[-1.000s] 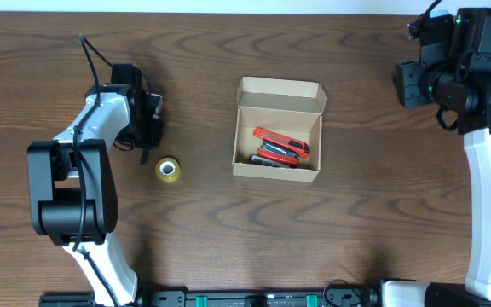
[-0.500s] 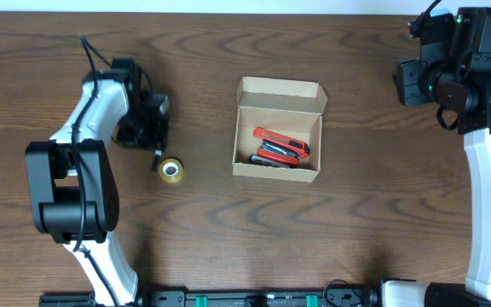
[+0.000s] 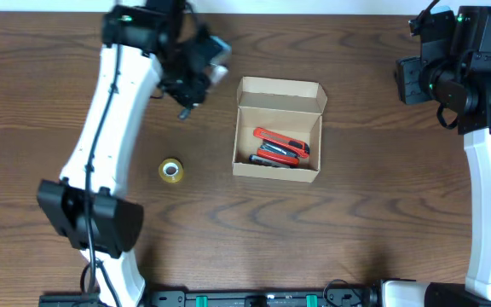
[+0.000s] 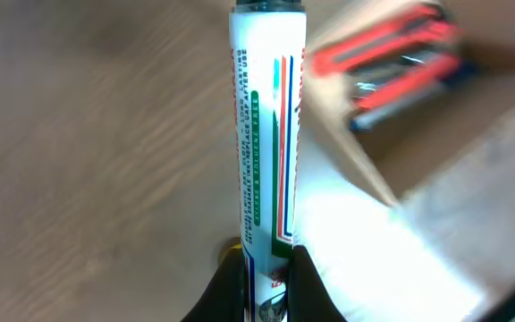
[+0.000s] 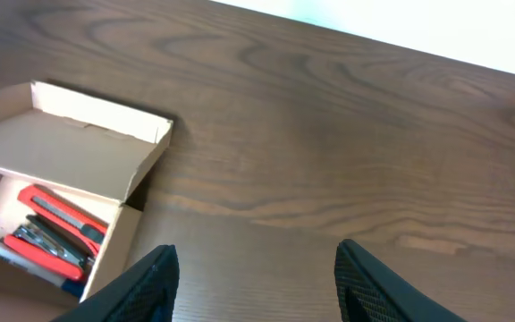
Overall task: Pack container
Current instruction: 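Close the left gripper on the marker and lift it, then carry the marker with the left gripper and lower it into the box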
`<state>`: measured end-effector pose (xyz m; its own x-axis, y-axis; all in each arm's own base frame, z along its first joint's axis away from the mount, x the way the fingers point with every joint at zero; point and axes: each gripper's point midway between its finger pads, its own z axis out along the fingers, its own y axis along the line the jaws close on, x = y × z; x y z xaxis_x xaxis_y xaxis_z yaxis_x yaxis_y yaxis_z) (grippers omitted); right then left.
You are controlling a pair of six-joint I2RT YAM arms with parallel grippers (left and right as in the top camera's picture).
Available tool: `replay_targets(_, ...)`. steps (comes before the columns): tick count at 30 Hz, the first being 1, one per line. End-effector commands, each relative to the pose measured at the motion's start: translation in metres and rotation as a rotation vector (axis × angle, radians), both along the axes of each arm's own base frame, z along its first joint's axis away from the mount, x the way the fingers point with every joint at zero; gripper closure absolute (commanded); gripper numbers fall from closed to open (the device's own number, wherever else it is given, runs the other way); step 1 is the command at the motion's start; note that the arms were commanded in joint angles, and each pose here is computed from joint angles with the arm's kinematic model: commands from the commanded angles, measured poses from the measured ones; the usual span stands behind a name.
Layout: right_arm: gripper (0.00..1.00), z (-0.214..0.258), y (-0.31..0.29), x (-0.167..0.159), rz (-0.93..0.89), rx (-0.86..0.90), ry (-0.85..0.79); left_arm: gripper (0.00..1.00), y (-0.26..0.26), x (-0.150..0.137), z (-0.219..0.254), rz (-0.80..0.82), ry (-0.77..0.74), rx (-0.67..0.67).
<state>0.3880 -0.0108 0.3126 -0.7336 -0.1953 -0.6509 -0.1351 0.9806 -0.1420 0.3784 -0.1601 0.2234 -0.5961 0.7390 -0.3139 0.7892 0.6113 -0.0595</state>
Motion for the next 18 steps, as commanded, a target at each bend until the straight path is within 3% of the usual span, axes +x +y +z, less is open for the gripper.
replay_targets(1, 0.45, 0.008, 0.000, -0.003, 0.016, -0.024, -0.023, 0.95, -0.027, -0.016, 0.017, -0.317, -0.098, 0.031)
replay_targets(8, 0.46, 0.009, -0.001, -0.002, 0.027, -0.042, -0.027, 0.94, -0.073, -0.042, 0.018, -0.702, -0.199, 0.089)
replay_targets(18, 0.47, 0.009, -0.002, -0.002, 0.043, -0.063, -0.026, 0.94, -0.099, -0.017, -0.003, -0.757, -0.268, 0.104)
